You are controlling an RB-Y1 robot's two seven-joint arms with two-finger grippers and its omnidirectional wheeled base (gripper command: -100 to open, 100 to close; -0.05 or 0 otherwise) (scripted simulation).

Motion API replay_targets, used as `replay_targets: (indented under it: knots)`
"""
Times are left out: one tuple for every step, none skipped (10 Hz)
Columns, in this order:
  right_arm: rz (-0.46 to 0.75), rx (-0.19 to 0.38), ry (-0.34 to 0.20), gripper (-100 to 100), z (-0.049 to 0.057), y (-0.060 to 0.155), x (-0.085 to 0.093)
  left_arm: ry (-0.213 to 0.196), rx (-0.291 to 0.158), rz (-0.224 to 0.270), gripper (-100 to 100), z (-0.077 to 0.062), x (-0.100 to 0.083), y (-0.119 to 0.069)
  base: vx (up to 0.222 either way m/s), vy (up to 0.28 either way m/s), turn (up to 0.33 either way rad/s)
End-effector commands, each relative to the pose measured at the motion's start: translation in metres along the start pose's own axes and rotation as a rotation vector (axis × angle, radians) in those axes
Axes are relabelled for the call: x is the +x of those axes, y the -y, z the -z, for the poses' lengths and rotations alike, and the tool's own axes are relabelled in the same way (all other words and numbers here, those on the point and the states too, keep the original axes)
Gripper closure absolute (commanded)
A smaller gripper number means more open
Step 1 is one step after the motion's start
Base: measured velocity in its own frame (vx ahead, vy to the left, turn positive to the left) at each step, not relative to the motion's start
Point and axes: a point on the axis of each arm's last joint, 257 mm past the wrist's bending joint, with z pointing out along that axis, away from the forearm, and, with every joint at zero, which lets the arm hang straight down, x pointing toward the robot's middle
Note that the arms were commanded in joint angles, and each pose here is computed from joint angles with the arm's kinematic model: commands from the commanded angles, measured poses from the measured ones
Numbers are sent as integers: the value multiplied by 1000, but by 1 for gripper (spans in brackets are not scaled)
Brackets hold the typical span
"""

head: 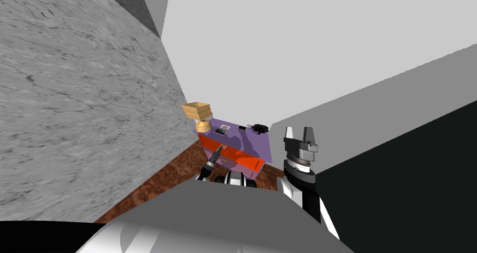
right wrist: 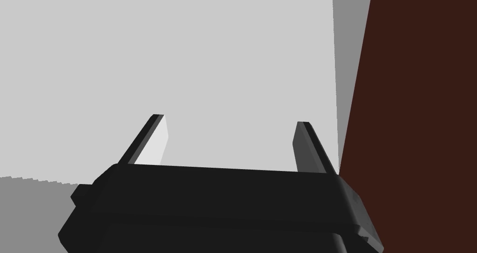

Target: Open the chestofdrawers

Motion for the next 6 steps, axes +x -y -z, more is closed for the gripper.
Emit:
replay_targets:
  knots:
    - [0,0,0,0,0,0,0,-2,-2,1,100,11,5,-1,0,0,0]
    - [0,0,0,0,0,0,0,-2,-1,1,100,19,8,0,4,17,1]
    - [0,0,0,0,0,0,0,-3,-4,2,100,15,7,-2,0,9,2]
    - [0,0,0,0,0,0,0,-2,-2,1,-100,16,7,-1,0,0,0]
    - [0,0,0,0,0,0,0,-1,-3,1,-100,3,1,-2,1,-13,-8]
    - [0,0,0,0,0,0,0,0,-3,1,-100,-5,-2,-2,-4,-13,7]
